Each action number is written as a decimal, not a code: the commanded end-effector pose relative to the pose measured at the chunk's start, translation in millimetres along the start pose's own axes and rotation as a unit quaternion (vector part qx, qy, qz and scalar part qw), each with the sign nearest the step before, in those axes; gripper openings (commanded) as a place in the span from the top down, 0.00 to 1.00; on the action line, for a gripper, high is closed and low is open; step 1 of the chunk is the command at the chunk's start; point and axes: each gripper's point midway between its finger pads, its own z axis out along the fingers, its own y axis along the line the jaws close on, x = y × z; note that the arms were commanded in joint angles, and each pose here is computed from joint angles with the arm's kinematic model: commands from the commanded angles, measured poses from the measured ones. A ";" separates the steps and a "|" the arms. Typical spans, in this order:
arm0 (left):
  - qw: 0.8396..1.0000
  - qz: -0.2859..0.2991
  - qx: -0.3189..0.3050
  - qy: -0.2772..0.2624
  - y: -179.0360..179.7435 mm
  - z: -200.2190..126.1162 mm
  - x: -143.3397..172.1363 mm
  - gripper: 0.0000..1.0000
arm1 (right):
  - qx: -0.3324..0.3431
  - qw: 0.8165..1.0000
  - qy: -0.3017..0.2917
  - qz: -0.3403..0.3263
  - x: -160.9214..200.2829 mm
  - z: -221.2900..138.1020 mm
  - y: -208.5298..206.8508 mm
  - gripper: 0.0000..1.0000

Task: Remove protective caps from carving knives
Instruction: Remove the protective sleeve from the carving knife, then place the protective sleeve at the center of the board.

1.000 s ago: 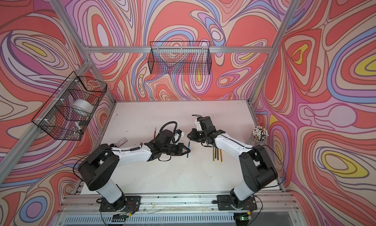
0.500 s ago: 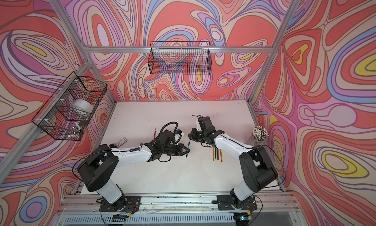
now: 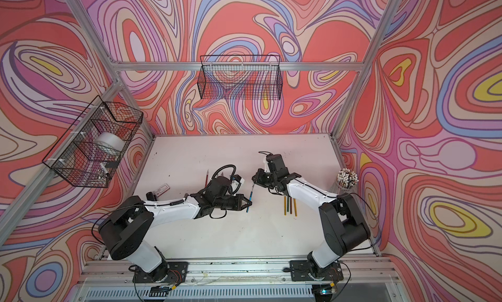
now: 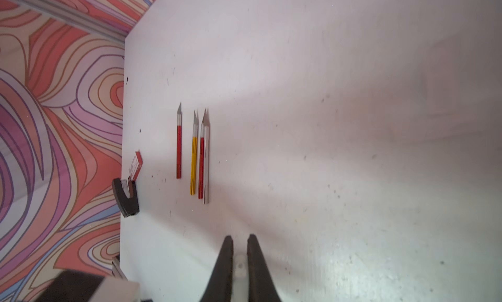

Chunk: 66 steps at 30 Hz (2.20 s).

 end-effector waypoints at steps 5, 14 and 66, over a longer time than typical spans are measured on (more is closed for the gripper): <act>0.999 0.005 0.006 0.031 -2.5 -1.2 19.4 1.00 | -0.007 0.998 -0.062 -0.013 -45.0 -2.9 2.5 0.96; 0.999 0.007 -0.036 0.014 7.0 -9.9 14.3 1.00 | 0.088 0.995 0.019 -0.047 -28.5 22.4 -39.8 0.90; 0.995 0.009 -0.100 0.005 21.4 -16.7 2.9 1.00 | 0.196 0.972 0.016 -0.125 -52.9 23.2 -67.9 0.75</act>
